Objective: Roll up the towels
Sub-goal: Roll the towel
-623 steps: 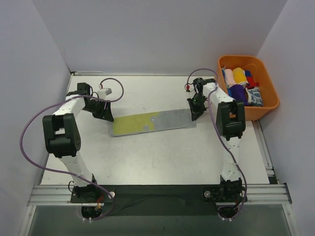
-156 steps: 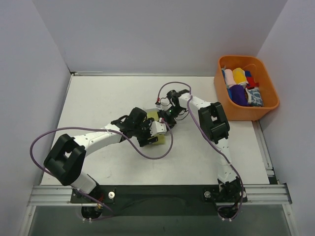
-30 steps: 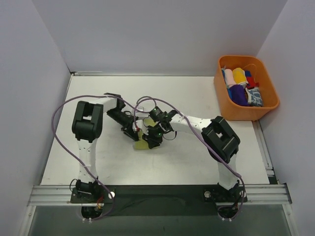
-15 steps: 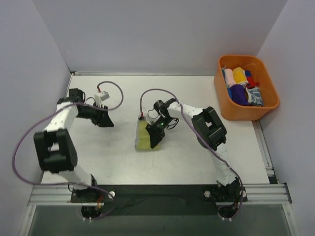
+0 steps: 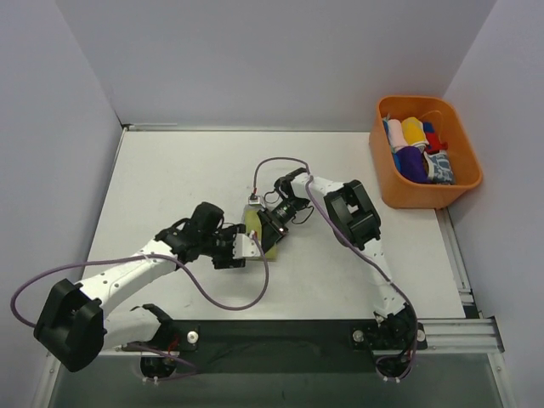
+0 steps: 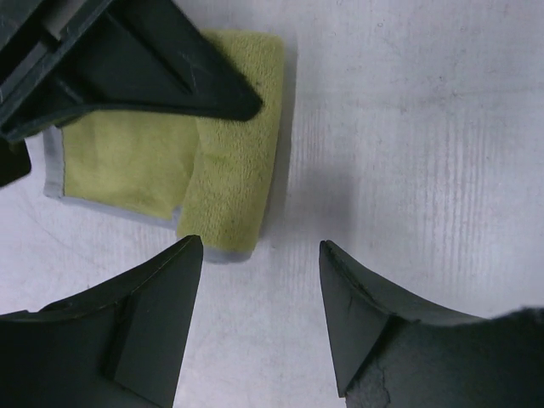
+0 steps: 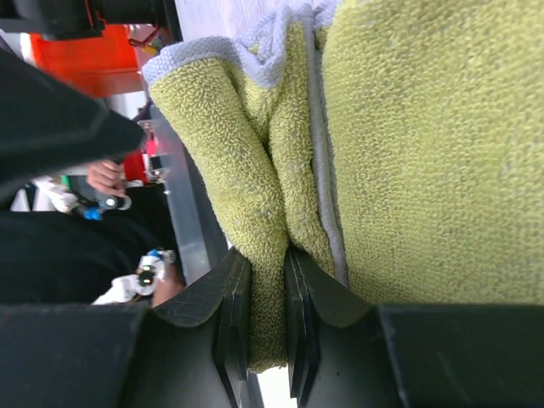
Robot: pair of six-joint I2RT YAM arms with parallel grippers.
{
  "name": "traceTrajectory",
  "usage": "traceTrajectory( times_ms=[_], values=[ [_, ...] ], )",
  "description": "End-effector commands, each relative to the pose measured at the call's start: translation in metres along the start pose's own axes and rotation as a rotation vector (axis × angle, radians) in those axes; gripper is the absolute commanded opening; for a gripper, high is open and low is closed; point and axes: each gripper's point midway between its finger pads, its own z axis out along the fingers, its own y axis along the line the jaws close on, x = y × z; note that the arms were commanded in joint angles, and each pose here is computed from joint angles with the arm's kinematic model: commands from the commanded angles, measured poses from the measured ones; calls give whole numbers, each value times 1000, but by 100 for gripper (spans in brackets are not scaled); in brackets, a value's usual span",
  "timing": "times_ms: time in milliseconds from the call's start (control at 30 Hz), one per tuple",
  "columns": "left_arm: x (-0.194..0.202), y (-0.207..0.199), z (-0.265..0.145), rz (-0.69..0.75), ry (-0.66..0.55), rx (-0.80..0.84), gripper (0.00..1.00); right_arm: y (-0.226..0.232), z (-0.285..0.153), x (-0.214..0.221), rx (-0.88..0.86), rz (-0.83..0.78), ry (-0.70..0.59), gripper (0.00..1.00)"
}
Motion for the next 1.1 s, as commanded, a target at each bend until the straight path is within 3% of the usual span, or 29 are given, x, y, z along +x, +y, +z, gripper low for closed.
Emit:
traceTrajectory(
  times_ms=[0,367,500,567,633,867,967,1067],
  values=[
    [-20,33,13,184,-10,-145,68,-18,4,18,36,116,67,3],
    [-10,27,59,343,39,-103,66,-20,7,21,16,153,76,5],
    [0,15,72,314,75,-17,54,-18,5,21,21,147,75,6],
    [3,8,74,286,90,34,36,-16,3,21,32,145,77,7],
    [7,-7,73,243,111,131,24,-17,0,22,57,138,83,12],
    [10,-51,60,9,128,443,8,-9,-45,6,237,43,32,54],
    [13,-62,53,-133,133,549,7,-2,-79,-10,297,20,-64,64],
    [9,-53,53,-308,121,623,7,0,-113,-17,367,-16,-143,65]
  ],
)
